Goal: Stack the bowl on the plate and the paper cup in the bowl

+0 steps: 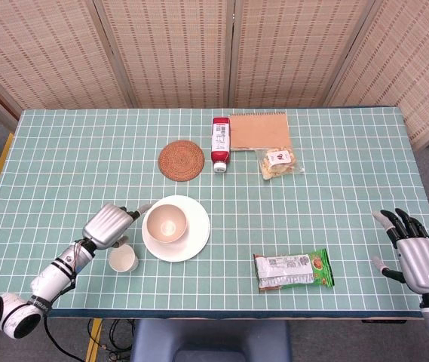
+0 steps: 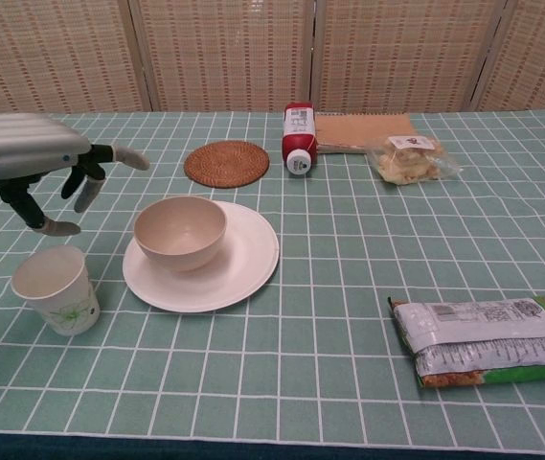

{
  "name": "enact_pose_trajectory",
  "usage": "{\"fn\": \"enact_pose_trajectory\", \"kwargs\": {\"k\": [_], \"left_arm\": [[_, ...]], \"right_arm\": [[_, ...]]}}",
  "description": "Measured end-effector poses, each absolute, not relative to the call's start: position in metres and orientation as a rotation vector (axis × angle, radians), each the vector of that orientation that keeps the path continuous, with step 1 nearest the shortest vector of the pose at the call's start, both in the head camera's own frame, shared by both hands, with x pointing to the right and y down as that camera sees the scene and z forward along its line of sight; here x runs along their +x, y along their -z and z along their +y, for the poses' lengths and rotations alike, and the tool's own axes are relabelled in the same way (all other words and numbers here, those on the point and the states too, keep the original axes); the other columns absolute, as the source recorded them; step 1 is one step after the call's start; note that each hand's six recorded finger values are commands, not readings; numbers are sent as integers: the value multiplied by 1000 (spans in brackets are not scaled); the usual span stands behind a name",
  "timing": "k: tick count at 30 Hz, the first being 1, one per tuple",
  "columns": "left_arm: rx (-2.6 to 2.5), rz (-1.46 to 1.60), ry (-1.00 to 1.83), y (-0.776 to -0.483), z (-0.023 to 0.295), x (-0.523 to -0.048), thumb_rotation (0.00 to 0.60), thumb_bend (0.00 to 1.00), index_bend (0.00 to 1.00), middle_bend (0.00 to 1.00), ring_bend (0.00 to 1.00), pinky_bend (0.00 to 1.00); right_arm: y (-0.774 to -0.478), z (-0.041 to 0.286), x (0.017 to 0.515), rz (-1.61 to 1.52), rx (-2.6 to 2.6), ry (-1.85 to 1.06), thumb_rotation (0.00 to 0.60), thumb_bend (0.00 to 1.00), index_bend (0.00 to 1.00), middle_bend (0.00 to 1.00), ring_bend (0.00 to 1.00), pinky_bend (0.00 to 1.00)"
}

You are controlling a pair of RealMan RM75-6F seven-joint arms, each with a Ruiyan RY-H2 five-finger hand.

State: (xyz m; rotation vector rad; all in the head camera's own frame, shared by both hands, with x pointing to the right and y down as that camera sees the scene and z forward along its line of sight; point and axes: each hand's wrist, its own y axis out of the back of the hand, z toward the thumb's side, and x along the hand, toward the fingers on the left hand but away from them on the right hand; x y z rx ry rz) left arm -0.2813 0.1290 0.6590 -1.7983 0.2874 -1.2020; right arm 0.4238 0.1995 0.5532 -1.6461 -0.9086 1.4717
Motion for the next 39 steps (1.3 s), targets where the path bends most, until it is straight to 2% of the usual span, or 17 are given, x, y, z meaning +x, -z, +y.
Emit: {"fn": "enact_pose_trajectory", "kwargs": {"k": [6,8,14,17,21,23,24,25,26,39], "left_arm": [[-1806,329,1210,-641,132,-294,600,155,51,192,220,443],[-1817,321,1214,-636,135,-296,577,149,42,146,187,403],[-1858,292,1209,-623,152,-301,391,148,32,84,132,346],[-1873,267,1214,-618,159,-302,364,147,28,60,109,328],[-1899,234,1223,-613,169,-302,382,147,28,33,96,321],[-1909,212,1234,-613,176,-304,467,147,27,12,85,317],[-1911,202,1240,-614,178,-305,538,147,27,4,79,312],[-1911,194,1246,-615,179,-306,581,147,27,0,72,306],[-1912,185,1255,-616,182,-307,596,147,26,0,69,303],[-1937,155,1311,-639,195,-309,600,147,23,0,52,287]], "right_arm": [[-554,198,422,-905,-1650,-1465,600,252,124,121,43,125],[-554,198,421,-904,-1651,-1464,600,252,124,121,43,125],[-555,197,419,-899,-1656,-1459,600,252,124,121,43,124],[-555,197,418,-897,-1658,-1454,600,252,124,121,43,124],[-556,197,418,-896,-1662,-1453,600,252,124,121,43,125],[-556,197,418,-896,-1664,-1454,600,252,124,121,43,125],[-556,197,418,-895,-1664,-1454,600,252,124,121,43,124],[-556,197,418,-896,-1663,-1454,600,252,125,121,43,124],[-556,197,418,-897,-1662,-1454,600,252,124,121,43,124],[-554,198,420,-903,-1655,-1457,600,252,124,121,43,125]]}}
